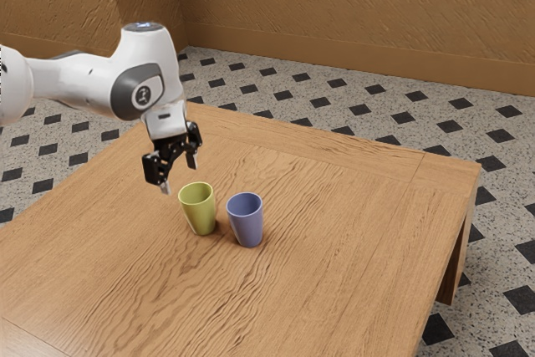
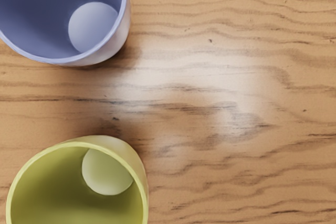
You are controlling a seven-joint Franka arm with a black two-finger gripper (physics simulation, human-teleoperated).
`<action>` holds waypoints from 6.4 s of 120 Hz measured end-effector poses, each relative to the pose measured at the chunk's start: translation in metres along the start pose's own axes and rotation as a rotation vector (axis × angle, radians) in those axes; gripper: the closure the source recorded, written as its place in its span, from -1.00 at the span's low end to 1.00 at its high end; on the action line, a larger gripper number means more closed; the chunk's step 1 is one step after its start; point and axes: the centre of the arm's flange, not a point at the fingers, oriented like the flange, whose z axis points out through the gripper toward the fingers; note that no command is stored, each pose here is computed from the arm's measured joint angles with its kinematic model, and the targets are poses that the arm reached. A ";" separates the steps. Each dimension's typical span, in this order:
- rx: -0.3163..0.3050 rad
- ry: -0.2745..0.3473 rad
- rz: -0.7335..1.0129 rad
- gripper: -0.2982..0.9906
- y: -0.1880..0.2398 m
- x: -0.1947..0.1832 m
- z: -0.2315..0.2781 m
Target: Place the left cup onto the right cup
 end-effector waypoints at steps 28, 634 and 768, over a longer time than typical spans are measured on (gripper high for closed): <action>-0.006 -0.002 0.007 -0.54 -0.002 0.001 0.014; 0.037 -0.010 -0.008 0.28 -0.008 -0.019 0.088; 0.039 -0.012 -0.008 0.65 -0.009 -0.020 0.088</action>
